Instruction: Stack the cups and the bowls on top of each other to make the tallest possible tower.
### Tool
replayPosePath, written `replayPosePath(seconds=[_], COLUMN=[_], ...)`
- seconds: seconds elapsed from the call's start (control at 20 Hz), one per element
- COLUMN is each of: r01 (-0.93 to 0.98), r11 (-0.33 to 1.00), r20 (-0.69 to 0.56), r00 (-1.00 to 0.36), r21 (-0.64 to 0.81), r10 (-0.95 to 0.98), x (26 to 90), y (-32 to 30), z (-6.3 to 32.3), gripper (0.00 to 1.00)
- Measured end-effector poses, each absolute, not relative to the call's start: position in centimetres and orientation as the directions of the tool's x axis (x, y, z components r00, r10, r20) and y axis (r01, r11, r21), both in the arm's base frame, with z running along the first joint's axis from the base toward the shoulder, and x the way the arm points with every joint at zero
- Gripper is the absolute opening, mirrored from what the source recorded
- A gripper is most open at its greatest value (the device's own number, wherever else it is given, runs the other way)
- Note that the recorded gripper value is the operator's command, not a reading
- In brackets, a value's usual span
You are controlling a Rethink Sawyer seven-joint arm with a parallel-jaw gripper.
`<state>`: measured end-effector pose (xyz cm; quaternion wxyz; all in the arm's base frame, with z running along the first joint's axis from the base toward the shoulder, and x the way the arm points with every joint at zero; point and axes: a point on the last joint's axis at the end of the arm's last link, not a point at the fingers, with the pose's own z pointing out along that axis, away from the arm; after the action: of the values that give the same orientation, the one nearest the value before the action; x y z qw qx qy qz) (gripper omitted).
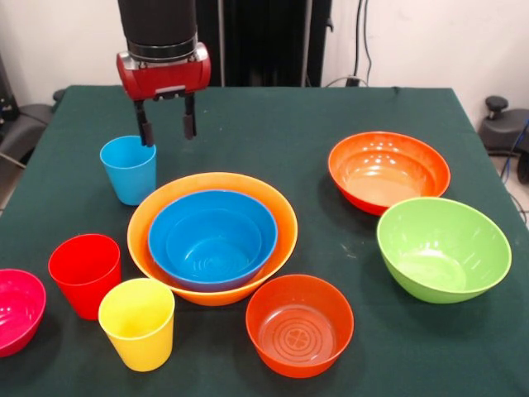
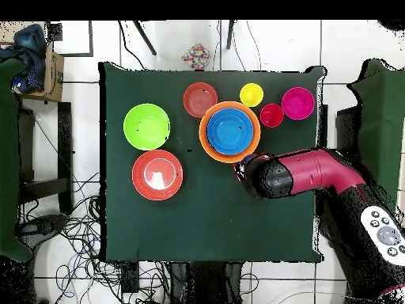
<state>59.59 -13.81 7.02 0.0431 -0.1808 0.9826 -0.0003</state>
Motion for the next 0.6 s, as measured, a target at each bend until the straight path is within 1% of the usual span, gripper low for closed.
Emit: replayPosePath(seconds=[0.6], r01=[-0.353], r11=[0.935], r20=[-0.055], r00=[-0.935], r21=[0.027], r10=[-0.352], x=[57.2], y=[-13.7], z=[5.8], gripper=[1.0])
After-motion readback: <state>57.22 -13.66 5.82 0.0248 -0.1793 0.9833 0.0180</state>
